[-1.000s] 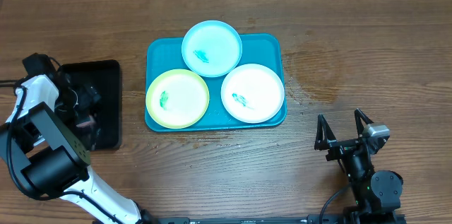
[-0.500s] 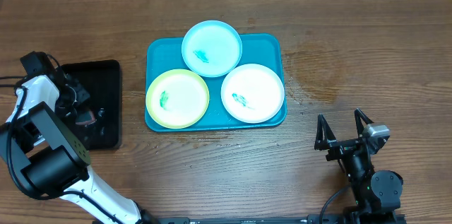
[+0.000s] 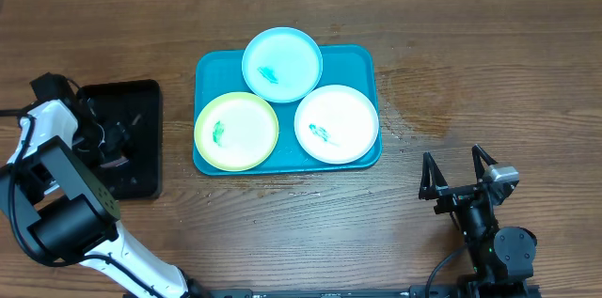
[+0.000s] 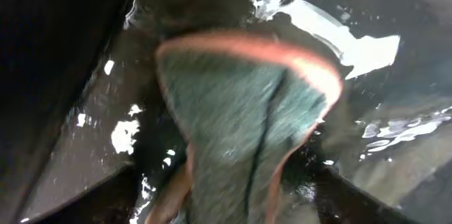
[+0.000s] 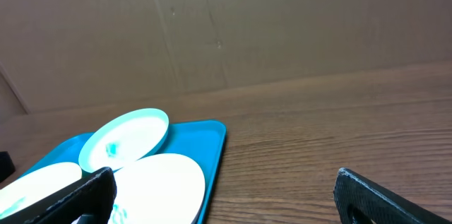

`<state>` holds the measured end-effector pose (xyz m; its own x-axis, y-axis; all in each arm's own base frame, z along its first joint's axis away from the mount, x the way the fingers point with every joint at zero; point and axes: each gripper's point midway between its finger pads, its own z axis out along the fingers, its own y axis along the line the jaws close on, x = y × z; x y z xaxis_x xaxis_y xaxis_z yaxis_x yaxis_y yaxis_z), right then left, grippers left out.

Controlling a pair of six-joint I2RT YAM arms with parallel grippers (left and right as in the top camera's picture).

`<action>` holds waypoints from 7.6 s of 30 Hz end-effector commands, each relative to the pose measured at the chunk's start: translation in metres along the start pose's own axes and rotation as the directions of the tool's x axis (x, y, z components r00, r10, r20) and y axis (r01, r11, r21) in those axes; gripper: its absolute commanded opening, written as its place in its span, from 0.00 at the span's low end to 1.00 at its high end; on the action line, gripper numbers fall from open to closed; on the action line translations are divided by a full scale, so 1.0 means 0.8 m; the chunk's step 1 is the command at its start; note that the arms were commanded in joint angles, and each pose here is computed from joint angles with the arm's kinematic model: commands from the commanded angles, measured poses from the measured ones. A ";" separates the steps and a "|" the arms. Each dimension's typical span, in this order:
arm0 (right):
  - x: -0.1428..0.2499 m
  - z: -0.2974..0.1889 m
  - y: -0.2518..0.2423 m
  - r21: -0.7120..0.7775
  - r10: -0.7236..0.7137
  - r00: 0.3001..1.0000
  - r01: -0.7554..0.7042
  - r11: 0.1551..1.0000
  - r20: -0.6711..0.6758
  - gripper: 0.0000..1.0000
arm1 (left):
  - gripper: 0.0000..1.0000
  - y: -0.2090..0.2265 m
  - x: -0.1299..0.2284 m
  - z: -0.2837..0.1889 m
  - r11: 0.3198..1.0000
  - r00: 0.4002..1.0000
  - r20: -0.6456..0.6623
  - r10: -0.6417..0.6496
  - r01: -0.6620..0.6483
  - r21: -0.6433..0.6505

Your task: Clean dirty plates on tray and stack at the side

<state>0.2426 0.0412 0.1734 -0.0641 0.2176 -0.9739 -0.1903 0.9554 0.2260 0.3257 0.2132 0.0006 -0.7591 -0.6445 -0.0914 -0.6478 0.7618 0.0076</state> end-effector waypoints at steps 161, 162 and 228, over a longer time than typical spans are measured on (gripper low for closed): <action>-0.240 -0.120 0.082 -0.512 0.447 0.670 -0.116 0.851 0.592 1.00 | 1.00 -0.264 0.039 -0.254 0.903 0.937 0.133 0.323 -0.347 0.252; -0.263 -0.136 0.077 -0.500 0.459 0.618 -0.121 0.858 0.638 1.00 | 1.00 -0.265 0.037 -0.254 0.902 0.936 0.139 0.322 -0.349 0.254; 0.236 0.227 0.306 0.079 0.079 0.165 -0.005 0.997 -0.983 0.52 | 1.00 -0.235 0.106 -0.251 0.901 0.917 -0.095 0.388 -0.356 0.247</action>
<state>0.3736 0.3492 0.0555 -0.9859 -0.0647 -0.1541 -0.0990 0.9689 0.2269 0.3683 0.0038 0.1877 -0.9438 -0.3285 0.0358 -0.3284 0.9204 -0.2122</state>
